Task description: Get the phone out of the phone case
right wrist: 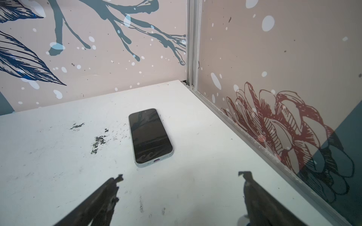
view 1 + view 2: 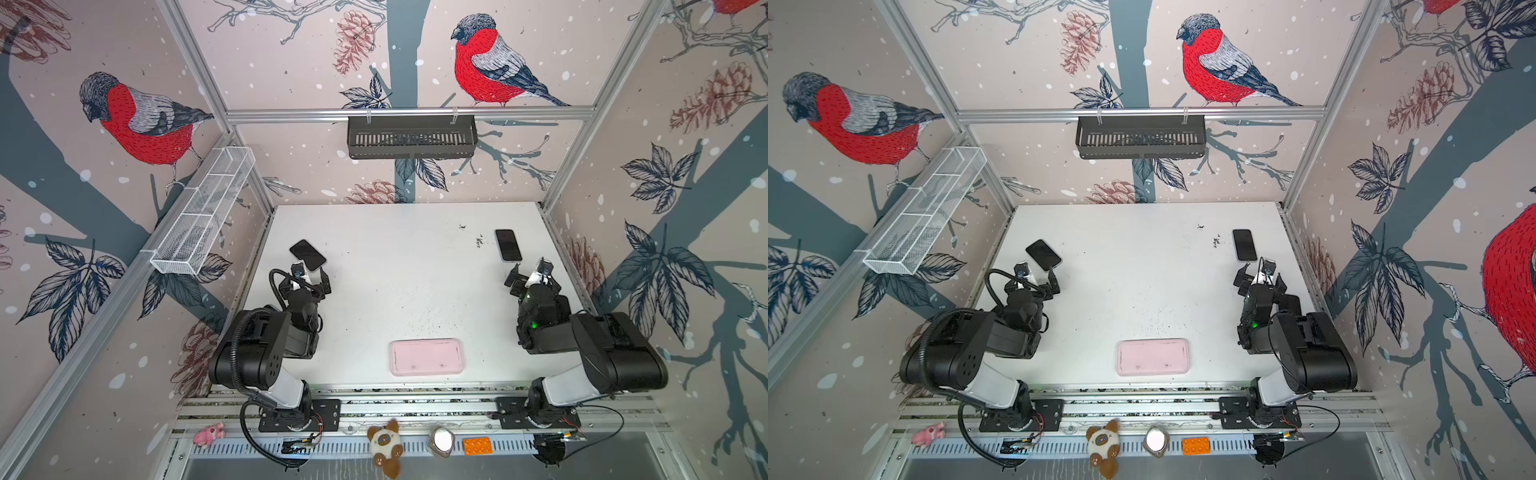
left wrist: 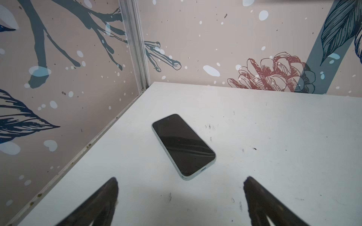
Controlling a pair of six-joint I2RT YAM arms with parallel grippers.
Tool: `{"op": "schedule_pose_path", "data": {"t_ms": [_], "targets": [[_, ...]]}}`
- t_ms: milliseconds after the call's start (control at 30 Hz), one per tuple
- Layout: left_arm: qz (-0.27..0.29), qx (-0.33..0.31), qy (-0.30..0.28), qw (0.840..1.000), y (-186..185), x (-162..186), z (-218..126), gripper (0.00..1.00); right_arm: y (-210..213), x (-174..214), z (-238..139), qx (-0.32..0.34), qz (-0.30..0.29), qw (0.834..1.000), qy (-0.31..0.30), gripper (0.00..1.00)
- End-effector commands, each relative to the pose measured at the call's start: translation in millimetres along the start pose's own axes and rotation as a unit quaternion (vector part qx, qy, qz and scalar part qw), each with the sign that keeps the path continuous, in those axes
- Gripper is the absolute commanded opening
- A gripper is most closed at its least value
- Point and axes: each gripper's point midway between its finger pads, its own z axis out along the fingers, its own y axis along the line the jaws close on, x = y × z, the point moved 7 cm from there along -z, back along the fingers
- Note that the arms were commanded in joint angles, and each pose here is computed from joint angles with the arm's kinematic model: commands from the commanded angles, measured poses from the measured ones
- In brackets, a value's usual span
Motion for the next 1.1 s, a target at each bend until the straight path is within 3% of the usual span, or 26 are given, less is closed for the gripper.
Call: {"op": "schedule_pose_path", "data": {"t_ms": [0,767,867,900,967,1033,1067], "targets": [[0.001,0.004,-0.028,1.000,-1.0,-10.5,0.7,0.98,-0.5,-4.7,0.3,0.003,0.003,1.000,-0.012,1.00],[-0.008,0.019,-0.022,1.000,1.8,-9.9,2.9,0.99,-0.3,-5.6,-0.6,0.003,0.003,1.000,-0.014,1.00],[-0.003,0.010,-0.036,0.999,0.7,-22.3,-5.3,0.98,4.1,-10.5,-7.0,0.007,-0.009,1.000,-0.026,1.00],[0.001,0.001,-0.041,0.999,-1.0,-28.9,-10.7,0.98,3.7,-14.3,-12.6,0.003,-0.008,0.999,-0.041,1.00],[0.005,-0.002,-0.044,0.999,-7.9,-42.5,-20.9,0.99,11.2,-37.1,-26.8,0.057,-0.037,0.995,-0.073,1.00],[-0.001,0.005,-0.048,0.999,-14.9,-60.1,-31.4,0.98,35.0,-63.8,-30.2,0.037,-0.070,0.996,-0.044,1.00],[-0.007,0.000,-0.043,0.999,-18.7,-69.4,-37.3,0.99,41.6,-79.6,-31.6,0.027,-0.039,0.999,-0.017,1.00]]}}
